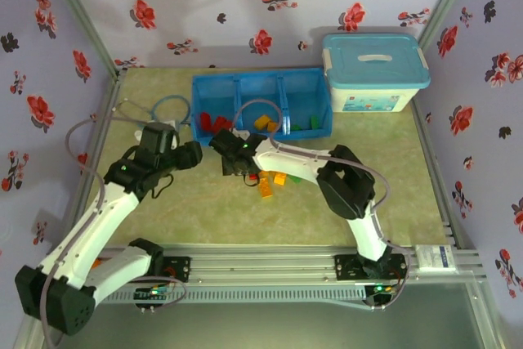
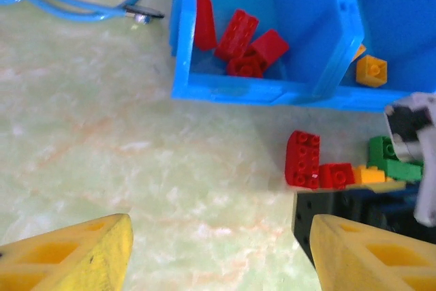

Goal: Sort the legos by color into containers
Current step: Pick up the lego from the center of the table.

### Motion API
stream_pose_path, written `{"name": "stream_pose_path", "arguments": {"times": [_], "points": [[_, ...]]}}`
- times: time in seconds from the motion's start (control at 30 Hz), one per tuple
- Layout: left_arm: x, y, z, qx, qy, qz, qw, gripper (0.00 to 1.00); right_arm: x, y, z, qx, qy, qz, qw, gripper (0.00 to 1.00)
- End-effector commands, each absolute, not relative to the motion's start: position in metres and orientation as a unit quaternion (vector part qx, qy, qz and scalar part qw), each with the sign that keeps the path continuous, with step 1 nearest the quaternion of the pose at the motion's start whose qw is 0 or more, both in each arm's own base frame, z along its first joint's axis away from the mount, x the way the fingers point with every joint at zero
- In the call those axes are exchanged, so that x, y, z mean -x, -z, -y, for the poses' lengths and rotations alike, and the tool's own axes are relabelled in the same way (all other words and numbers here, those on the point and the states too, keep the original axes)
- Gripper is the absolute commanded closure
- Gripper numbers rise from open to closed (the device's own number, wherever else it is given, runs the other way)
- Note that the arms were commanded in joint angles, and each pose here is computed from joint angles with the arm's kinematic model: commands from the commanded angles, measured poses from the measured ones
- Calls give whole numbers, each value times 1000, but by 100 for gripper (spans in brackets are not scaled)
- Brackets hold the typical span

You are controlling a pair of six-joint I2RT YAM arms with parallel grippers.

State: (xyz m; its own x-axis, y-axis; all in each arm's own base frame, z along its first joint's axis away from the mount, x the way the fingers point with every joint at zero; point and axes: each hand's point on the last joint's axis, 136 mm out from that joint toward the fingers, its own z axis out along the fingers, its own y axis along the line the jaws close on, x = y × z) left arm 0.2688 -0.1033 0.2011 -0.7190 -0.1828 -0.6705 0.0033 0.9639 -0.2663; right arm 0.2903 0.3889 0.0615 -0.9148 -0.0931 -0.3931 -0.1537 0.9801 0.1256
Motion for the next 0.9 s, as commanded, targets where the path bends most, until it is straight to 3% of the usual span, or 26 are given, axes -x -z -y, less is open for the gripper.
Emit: {"name": "stream_pose_path", "arguments": {"times": [0.0, 0.73, 0.87], "points": [[-254, -191, 93, 65, 112, -924, 359, 31, -293, -53, -379, 48, -28, -980, 189, 40], [-250, -184, 91, 66, 111, -926, 355, 35, -324, -16, -379, 34, 20, -983, 181, 45], [-250, -184, 91, 64, 109, -926, 356, 36, -329, -17, -384, 38, 16, -982, 183, 54]]}}
